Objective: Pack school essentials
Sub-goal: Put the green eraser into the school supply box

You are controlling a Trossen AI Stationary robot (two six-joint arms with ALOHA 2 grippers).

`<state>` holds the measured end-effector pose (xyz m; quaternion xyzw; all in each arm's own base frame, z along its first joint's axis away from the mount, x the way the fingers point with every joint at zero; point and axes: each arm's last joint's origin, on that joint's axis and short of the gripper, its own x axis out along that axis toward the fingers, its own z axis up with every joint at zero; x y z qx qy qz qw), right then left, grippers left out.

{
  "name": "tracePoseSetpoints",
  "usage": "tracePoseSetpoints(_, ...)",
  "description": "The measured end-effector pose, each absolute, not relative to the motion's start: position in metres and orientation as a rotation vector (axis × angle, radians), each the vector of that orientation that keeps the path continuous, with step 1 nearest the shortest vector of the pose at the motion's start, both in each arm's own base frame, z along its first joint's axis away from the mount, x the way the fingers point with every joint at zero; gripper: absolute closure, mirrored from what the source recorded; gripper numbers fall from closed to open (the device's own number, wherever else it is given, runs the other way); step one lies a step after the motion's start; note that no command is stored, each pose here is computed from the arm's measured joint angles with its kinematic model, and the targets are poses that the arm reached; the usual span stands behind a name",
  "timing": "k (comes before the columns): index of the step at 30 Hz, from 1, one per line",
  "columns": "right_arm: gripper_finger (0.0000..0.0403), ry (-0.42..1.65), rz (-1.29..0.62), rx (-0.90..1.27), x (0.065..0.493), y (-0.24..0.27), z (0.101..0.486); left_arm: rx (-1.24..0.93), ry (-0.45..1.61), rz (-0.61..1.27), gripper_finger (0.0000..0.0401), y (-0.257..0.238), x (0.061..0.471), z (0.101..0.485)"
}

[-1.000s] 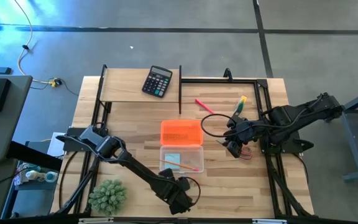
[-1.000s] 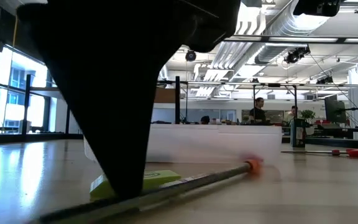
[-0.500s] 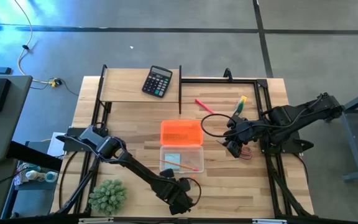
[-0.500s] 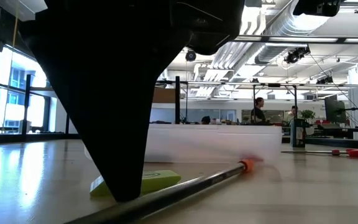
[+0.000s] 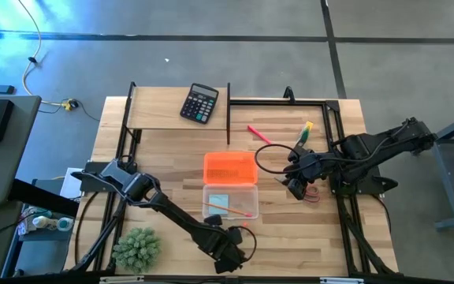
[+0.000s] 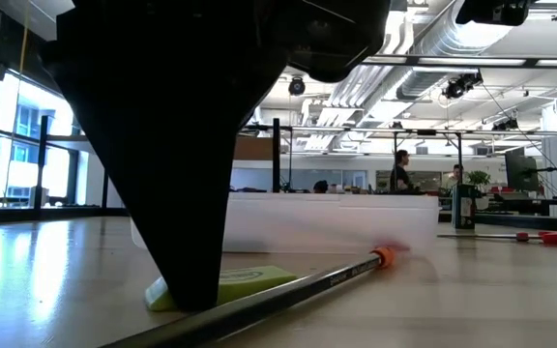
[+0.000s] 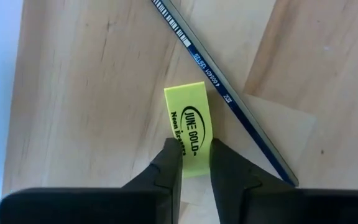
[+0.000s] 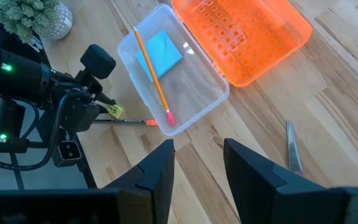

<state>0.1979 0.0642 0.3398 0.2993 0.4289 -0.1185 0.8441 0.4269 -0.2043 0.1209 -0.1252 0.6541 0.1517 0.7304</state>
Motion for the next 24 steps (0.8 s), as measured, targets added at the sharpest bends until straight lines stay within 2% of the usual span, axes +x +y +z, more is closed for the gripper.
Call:
tracePoseSetpoints(13,0.0274,0.906,-0.25,0.632,0.198,0.064,0.34,-0.264,1.442,0.319,0.0358,-0.206,0.428,0.125)
tracePoseSetpoints(24,0.0274,0.906,-0.249,0.631,0.198,0.064,0.34,-0.183,1.41,0.369,0.0359,-0.21,0.432,0.154)
